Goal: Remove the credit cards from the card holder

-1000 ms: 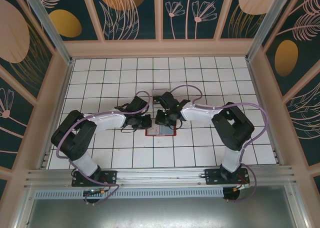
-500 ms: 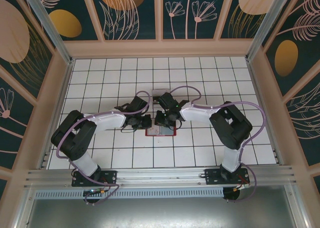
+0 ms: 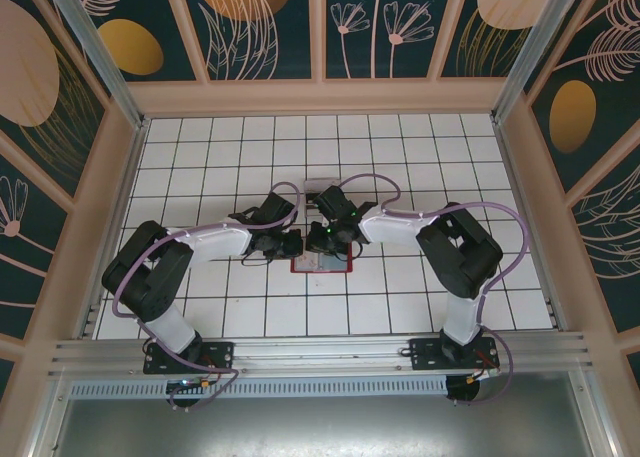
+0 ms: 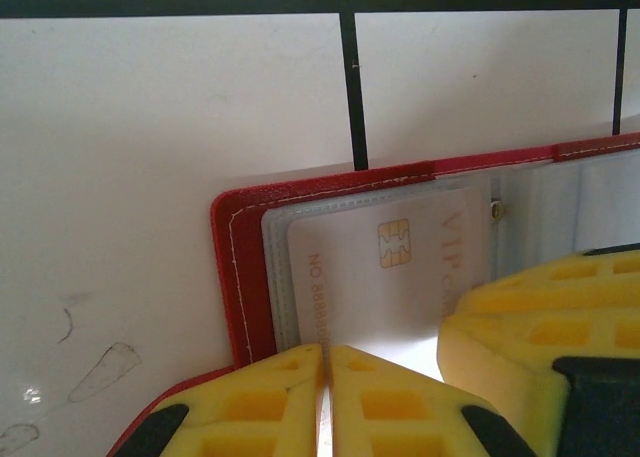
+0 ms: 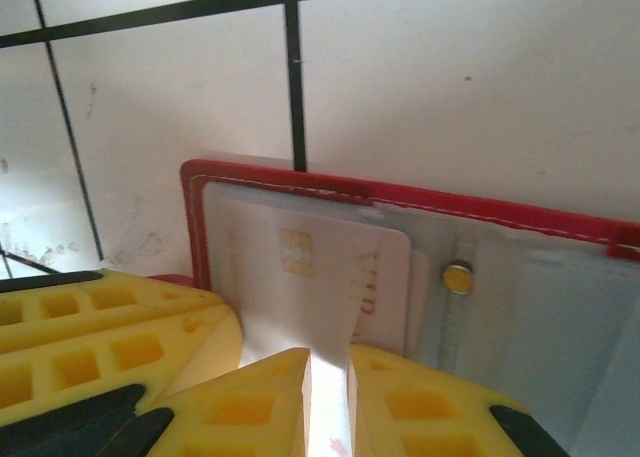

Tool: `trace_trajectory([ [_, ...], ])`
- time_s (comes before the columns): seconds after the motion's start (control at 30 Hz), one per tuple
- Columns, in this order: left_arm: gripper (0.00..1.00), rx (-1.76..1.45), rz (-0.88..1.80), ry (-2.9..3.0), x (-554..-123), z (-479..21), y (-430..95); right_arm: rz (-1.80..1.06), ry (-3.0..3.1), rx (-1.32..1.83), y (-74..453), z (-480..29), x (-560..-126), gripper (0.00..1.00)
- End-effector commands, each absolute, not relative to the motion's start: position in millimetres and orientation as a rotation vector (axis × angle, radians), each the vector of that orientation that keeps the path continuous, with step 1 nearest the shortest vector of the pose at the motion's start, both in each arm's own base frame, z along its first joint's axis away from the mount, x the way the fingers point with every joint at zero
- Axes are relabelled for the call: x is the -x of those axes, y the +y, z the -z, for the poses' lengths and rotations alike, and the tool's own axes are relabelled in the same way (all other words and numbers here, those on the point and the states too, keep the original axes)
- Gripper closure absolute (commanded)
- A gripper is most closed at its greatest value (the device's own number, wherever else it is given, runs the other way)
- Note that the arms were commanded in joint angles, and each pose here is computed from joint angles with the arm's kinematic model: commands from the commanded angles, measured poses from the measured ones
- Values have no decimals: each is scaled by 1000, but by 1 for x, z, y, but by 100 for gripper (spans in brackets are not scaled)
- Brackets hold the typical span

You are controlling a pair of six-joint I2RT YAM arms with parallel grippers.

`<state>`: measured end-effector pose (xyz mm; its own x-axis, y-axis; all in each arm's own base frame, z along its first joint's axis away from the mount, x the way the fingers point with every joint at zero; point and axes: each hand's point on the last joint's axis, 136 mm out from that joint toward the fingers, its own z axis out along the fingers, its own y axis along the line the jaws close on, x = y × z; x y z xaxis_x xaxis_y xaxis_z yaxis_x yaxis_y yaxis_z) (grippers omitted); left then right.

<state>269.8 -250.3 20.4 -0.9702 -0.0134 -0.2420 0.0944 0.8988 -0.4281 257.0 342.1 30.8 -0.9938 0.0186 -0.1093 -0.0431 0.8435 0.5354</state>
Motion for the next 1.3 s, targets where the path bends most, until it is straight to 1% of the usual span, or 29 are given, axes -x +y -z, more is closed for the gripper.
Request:
trace_trajectory([
  [0.0, 87, -50, 592, 2871, -263, -12, -242, -916, 2920, 17, 350, -27, -250, 82],
  [0.17, 85, -50, 587, 2869, -264, -13, -242, -882, 2936, 10, 345, -21, -249, 82],
  [0.37, 82, -57, 583, 2861, -267, -17, -243, -667, 2978, -4, 322, -9, -250, 82],
  [0.5, 81, -57, 573, 2864, -267, -17, -242, -596, 2976, 5, 314, -11, -252, 83],
  [0.67, 80, -58, 565, 2870, -266, -15, -241, -600, 2966, 15, 315, -17, -254, 83],
  [0.87, 81, -63, 542, 2889, -265, -10, -240, -766, 2910, 33, 333, -38, -257, 83],
  [0.97, 84, -66, 508, 2897, -265, -7, -236, -812, 2883, 23, 335, -48, -260, 83],
  [1.17, 86, -71, 457, 2937, -261, 6, -231, -786, 2890, 3, 324, -45, -262, 82],
  [1.27, 86, -73, 447, 2946, -260, 8, -230, -775, 2897, -8, 320, -41, -261, 81],
])
